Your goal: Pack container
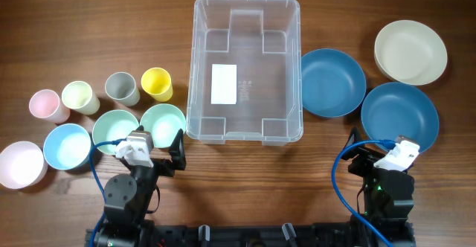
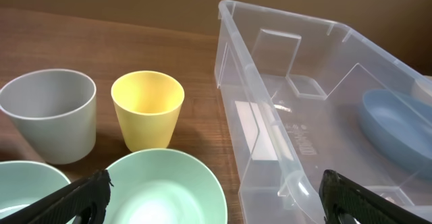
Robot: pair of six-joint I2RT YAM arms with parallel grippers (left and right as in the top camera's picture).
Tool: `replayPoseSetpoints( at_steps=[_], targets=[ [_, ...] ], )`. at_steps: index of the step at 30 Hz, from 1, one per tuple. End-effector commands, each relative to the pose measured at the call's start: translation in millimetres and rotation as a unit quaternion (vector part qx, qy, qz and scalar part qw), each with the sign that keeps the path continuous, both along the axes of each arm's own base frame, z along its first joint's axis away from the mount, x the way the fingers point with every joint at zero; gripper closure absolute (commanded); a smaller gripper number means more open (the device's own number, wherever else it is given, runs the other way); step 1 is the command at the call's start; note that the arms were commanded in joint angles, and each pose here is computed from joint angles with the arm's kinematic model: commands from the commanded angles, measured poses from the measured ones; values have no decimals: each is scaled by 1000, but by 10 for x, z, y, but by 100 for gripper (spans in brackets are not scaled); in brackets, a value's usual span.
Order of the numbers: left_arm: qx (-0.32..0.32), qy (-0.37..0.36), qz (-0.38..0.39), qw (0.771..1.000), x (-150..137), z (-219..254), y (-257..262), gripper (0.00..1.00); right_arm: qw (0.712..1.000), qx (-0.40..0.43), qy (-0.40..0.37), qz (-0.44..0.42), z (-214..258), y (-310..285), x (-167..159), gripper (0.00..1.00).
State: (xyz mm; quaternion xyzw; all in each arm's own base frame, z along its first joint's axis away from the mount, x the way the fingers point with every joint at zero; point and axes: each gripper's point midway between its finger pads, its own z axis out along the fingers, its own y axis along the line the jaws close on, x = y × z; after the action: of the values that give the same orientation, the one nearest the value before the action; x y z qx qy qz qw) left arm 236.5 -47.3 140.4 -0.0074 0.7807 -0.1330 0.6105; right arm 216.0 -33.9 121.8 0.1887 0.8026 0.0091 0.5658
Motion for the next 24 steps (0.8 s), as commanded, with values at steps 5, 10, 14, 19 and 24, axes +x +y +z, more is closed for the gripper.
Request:
replayPoseSetpoints(
  at_steps=[5, 10, 14, 19, 24],
  targets=[
    [0, -17, -11, 1000, 11, 61, -30, 0, 1000, -7, -7, 1, 41, -4, 2, 0],
    [-8, -21, -9, 1000, 13, 98, -28, 0, 996, -78, 21, 28, -5, -9, -19, 0],
    [-49, -25, 14, 998, 12, 249, 25, 0, 996, -77, 21, 29, -6, -4, -18, 0],
    [-41, -29, 78, 996, 58, 444, 240, 0, 998, 0, -36, 50, 178, 161, 76, 0],
    [-28, -12, 116, 993, 136, 535, 361, 0, 970, 155, -94, 160, 463, 680, 122, 0]
  ],
)
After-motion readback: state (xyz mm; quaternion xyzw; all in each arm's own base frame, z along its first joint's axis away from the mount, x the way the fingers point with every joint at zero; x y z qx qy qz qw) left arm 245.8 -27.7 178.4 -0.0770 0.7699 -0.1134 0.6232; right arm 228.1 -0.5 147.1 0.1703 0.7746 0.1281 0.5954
